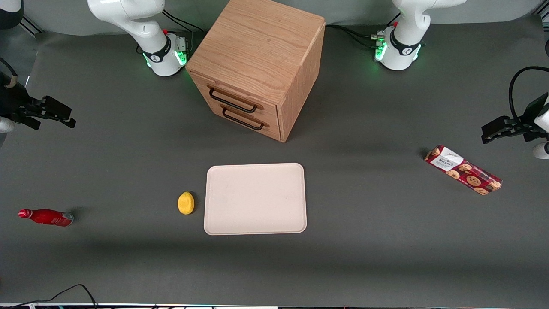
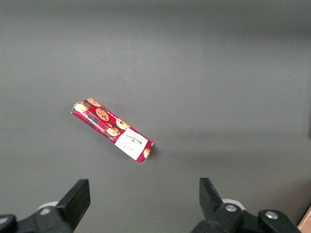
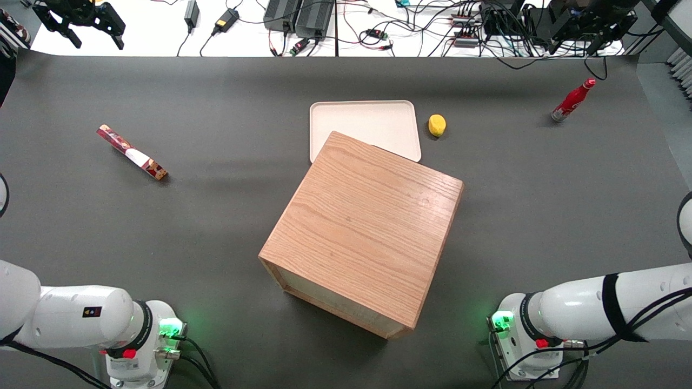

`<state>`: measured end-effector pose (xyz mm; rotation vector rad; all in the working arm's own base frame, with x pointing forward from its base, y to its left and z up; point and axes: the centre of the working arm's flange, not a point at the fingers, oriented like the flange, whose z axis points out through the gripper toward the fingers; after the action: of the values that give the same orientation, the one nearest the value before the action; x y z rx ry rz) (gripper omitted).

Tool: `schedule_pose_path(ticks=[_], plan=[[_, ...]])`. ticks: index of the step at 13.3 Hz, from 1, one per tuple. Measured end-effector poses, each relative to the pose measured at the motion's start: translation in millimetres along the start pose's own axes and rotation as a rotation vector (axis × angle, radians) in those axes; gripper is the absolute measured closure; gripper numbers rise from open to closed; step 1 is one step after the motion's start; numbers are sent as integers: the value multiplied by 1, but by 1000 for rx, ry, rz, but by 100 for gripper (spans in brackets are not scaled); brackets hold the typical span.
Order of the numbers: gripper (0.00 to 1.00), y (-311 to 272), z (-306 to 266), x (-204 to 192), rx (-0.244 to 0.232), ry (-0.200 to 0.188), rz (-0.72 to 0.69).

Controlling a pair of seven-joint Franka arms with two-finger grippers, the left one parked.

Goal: Open upper drawer

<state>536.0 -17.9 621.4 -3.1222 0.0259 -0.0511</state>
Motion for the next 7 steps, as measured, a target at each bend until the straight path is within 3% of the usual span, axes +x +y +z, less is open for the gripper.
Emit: schedule_pose_path(ticks=[7], plan=[[0, 2, 0, 0, 0, 0, 4]])
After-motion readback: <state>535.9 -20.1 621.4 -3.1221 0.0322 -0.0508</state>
